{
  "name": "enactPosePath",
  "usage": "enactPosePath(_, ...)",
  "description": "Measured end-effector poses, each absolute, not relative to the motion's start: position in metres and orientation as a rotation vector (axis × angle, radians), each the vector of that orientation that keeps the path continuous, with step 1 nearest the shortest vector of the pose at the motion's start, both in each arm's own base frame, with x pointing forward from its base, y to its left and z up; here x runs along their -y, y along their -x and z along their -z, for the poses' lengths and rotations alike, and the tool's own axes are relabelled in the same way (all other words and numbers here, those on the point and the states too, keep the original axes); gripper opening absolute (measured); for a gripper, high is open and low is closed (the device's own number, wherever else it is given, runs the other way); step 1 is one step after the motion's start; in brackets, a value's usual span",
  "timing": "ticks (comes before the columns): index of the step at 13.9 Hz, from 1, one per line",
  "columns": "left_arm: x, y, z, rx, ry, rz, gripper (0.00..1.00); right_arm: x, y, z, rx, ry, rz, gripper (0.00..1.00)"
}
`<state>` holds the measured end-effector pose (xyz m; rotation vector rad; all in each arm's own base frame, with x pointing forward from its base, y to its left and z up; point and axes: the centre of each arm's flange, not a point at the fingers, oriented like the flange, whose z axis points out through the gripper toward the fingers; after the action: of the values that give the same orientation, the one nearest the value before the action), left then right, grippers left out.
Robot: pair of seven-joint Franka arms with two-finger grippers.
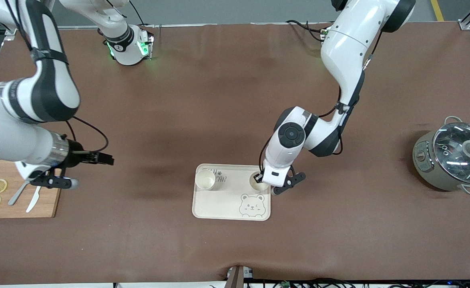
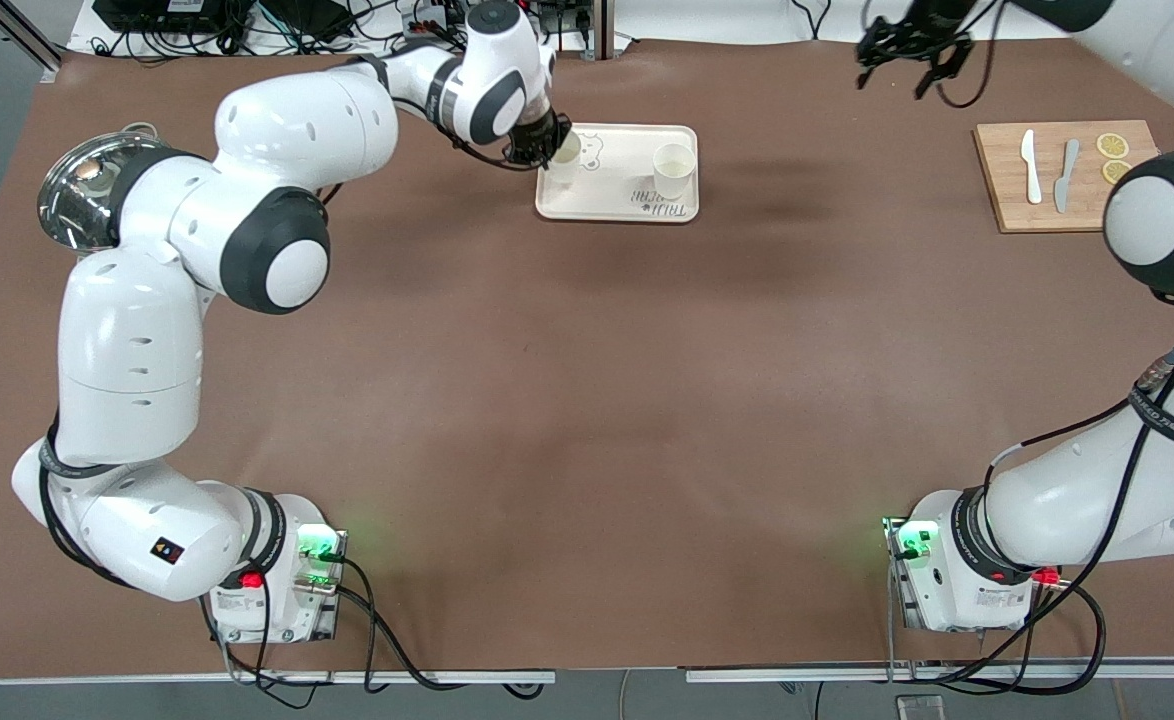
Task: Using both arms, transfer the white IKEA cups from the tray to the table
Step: 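Carry the cup toward the pot while the right gripper grasps the other cup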
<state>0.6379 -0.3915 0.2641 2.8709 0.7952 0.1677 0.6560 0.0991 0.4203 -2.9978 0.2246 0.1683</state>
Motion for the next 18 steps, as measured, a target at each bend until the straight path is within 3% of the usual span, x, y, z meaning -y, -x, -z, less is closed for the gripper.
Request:
enactPosePath(4, 0.331, -0.666, -0.341, -0.834, -2.865, -0.202, 0.04, -0.169, -0.657, -0.397, -0.333, 2.993, -0.116, 1.00)
enactPosePath(8, 0.283, -0.667, -0.398, -0.916, -2.900, -0.143, 0.04, -0.229, -0.657, -0.362, -0.417, 2.969, -0.032, 1.00)
enactPosePath(13, 0.236, -0.670, -0.400, -1.002, -2.949, -0.034, 0.04, -0.325, -0.636, -0.288, -0.525, 2.930, 0.033, 1.00)
enactPosePath(17, 0.174, -0.670, -0.399, -1.110, -2.965, 0.067, 0.04, -0.339, -0.630, -0.269, -0.542, 2.933, 0.029, 1.00)
enactPosePath(18, 0.149, -0.668, -0.392, -1.124, -2.972, 0.098, 0.04, -0.337, -0.631, -0.268, -0.547, 2.935, 0.029, 0.90)
